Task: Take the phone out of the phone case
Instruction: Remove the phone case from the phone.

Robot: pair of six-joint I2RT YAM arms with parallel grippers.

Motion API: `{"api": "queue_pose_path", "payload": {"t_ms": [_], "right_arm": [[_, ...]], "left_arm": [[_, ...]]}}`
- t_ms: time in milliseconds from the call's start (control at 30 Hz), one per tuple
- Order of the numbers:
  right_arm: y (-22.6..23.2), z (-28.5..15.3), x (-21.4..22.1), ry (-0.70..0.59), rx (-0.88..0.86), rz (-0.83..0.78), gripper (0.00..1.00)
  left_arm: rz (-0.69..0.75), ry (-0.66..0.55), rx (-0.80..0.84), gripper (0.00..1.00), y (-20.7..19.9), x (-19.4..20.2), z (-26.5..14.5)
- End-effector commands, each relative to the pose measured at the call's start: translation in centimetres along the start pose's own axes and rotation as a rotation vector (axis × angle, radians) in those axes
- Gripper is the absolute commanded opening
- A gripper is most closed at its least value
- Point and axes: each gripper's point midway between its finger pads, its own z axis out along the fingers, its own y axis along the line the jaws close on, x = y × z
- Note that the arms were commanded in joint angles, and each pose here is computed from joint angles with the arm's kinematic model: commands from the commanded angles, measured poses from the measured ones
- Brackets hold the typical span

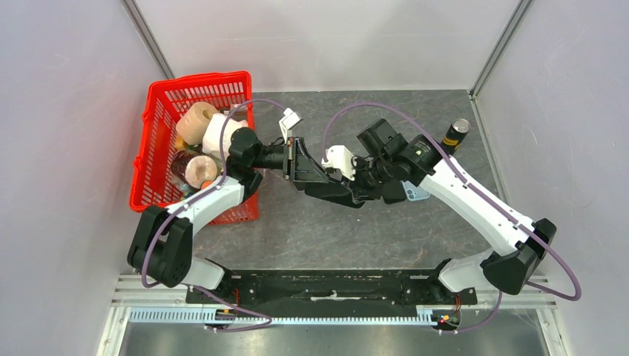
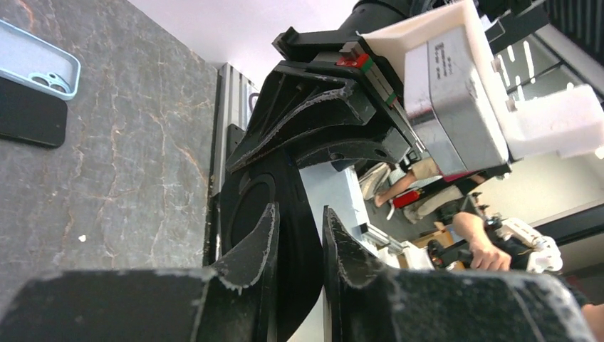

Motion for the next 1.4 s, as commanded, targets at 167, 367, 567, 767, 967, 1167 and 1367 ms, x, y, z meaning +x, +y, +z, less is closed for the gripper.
{"api": "queue_pose_path", "payload": {"t_ms": [167,367,567,767,967,1167,1367], "right_arm": [[-3.2,-1.5,-6.5,-0.124,0.188,-0.297,0.00],[-3.3,-1.6,-7.0,-0.128,0.196,-0.300,0.00],[-3.4,-1.7,-7.0,-0.124,0.204,-0.301,0.00],[-3.2,-1.5,-6.5,-0.110,0.195,-0.298,0.00],[-1.9,-1.7,-5.4,-0.114,0.129,-0.272,0.00],[-0.4,-3.2,-4.6,-0.166,0.020,-0.183,0.00],[0.0,-4.9,-3.6,-0.231,-0.017,-0.092,0.00]], "left_arm": [[-0.564,-0.155,-0.184,0.02,4.9,-1.4,1.1],[-0.583,-0.157,-0.190,0.02,5.3,-1.8,1.3],[-0.590,-0.153,-0.218,0.02,5.9,-1.5,1.3],[-0.489,-0.130,-0.233,0.02,5.3,-2.2,1.2],[-0.223,-0.068,-0.283,0.02,3.7,-4.1,0.0],[0.078,-0.033,-0.352,0.27,1.7,-7.9,-3.3],[0.436,0.062,-0.402,0.68,-1.7,-8.9,-7.0]]}}
